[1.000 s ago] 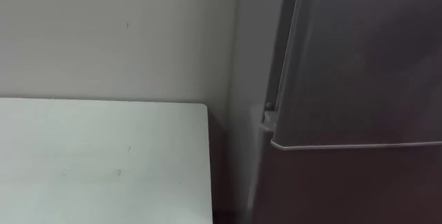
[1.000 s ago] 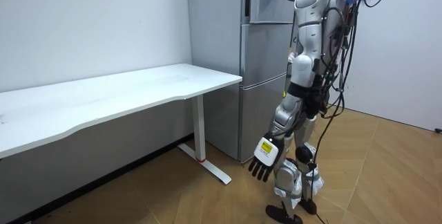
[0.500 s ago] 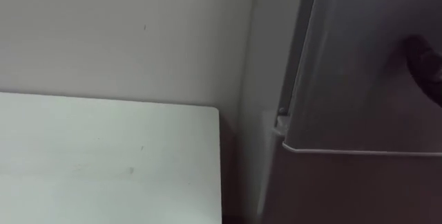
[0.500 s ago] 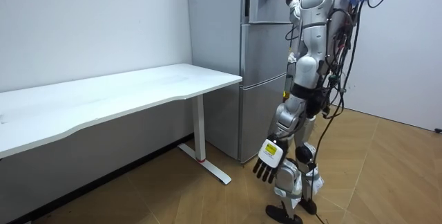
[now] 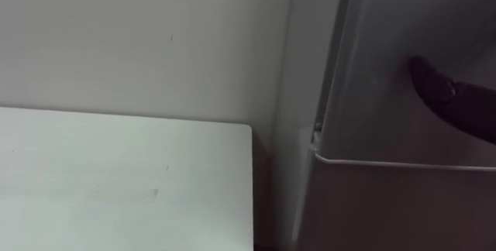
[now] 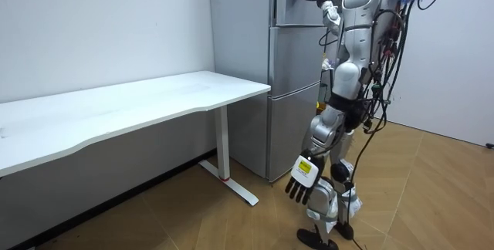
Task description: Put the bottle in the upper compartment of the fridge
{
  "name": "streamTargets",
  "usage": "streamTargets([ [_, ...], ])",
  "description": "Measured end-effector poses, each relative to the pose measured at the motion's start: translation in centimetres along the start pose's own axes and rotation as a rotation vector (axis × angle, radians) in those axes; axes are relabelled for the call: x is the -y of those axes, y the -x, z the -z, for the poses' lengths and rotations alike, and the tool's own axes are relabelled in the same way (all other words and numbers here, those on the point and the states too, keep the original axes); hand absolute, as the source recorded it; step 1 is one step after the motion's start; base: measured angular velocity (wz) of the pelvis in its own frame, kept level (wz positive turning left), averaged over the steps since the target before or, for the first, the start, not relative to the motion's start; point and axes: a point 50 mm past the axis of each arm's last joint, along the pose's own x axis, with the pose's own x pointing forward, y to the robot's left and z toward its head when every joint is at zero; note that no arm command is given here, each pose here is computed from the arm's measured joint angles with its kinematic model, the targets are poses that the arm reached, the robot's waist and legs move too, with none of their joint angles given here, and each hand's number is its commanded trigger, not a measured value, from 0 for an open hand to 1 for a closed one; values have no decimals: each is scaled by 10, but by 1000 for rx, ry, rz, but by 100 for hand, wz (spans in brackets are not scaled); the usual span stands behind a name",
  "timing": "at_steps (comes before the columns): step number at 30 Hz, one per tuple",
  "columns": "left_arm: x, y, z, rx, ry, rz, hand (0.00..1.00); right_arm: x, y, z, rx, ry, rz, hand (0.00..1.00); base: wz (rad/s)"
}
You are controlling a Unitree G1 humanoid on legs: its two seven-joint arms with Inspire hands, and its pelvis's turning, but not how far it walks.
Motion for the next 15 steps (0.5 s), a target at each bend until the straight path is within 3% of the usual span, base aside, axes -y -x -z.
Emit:
streamTargets([
  [5, -1, 0, -6, 14, -67, -5, 0, -5, -1, 10, -13, 73, -20, 0, 2],
  [15, -2, 1, -18, 59, -77, -13, 0, -6, 2, 22, -35, 168, -37, 0, 2],
])
